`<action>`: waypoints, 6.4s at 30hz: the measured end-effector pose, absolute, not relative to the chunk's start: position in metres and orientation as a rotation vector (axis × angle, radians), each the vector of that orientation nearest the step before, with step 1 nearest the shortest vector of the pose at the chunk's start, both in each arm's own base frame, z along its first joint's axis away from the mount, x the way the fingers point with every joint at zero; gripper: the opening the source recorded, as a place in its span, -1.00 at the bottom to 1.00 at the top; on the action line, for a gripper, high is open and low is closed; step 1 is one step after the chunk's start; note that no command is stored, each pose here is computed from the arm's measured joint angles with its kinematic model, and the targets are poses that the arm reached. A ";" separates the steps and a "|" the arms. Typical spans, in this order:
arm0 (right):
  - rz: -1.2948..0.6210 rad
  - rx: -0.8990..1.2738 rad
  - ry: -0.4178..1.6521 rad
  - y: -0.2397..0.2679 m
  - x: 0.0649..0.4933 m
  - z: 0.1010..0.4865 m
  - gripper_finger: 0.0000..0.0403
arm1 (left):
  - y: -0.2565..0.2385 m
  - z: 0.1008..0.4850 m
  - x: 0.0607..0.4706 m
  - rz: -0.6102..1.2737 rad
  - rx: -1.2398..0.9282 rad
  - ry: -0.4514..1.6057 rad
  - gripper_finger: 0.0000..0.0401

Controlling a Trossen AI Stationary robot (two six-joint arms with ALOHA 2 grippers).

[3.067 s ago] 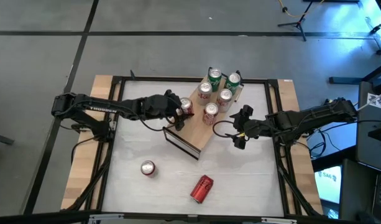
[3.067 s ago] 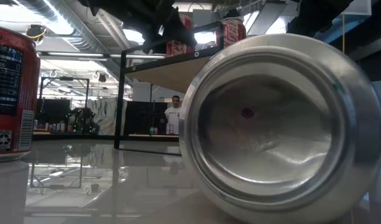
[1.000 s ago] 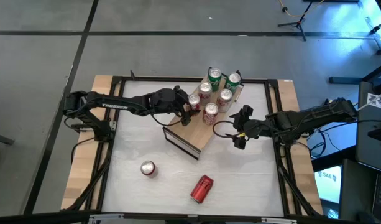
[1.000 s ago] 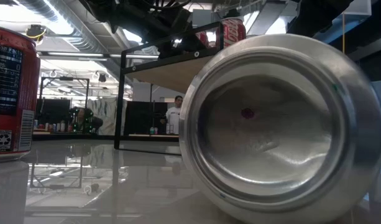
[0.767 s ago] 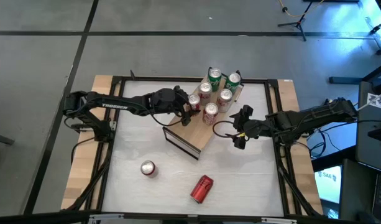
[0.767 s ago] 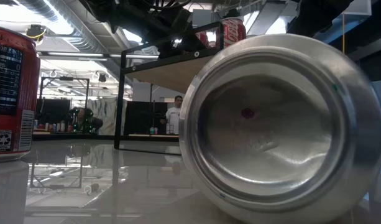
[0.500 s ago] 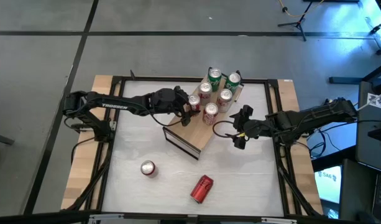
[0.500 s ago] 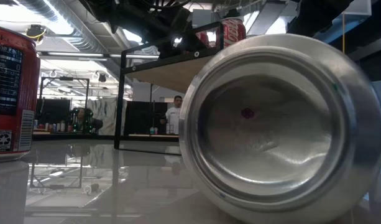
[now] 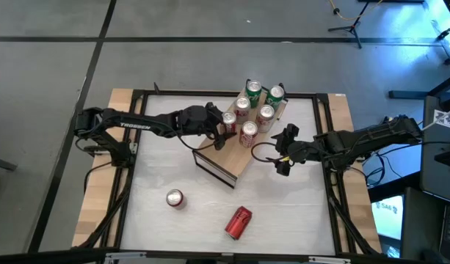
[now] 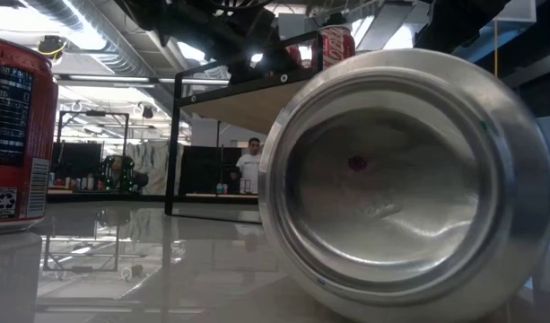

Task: Place canned beverage on shelf
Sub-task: Put the red-white soda can on the shelf aligned with the other red-white soda can, then put the left red-black soda can on the shelf

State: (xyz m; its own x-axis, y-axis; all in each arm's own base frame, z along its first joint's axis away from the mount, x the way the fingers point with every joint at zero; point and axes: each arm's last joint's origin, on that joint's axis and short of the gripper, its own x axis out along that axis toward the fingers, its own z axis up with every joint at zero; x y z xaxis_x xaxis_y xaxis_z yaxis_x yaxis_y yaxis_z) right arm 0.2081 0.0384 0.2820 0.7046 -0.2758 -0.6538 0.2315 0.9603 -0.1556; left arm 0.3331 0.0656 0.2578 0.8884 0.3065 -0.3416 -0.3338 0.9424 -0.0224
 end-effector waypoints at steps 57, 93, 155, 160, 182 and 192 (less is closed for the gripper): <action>-0.282 -0.063 0.736 0.038 0.208 0.282 0.93 | -0.035 0.334 0.234 0.051 -0.396 0.385 0.90; -0.195 -0.016 0.758 0.041 0.208 0.281 0.93 | -0.125 0.293 0.179 -0.213 -0.200 0.907 0.87; -0.229 0.089 0.751 0.041 0.208 0.281 0.93 | -0.158 0.210 0.214 -0.142 0.132 1.237 0.87; -0.230 0.089 0.751 0.041 0.208 0.281 0.93 | -0.158 0.210 0.214 -0.112 0.099 1.237 0.83; -0.230 0.089 0.751 0.041 0.208 0.281 0.93 | -0.144 0.210 0.223 0.065 -0.079 1.225 0.42; -0.230 0.089 0.752 0.041 0.208 0.281 0.93 | -0.126 0.210 0.233 0.305 -0.330 1.189 0.42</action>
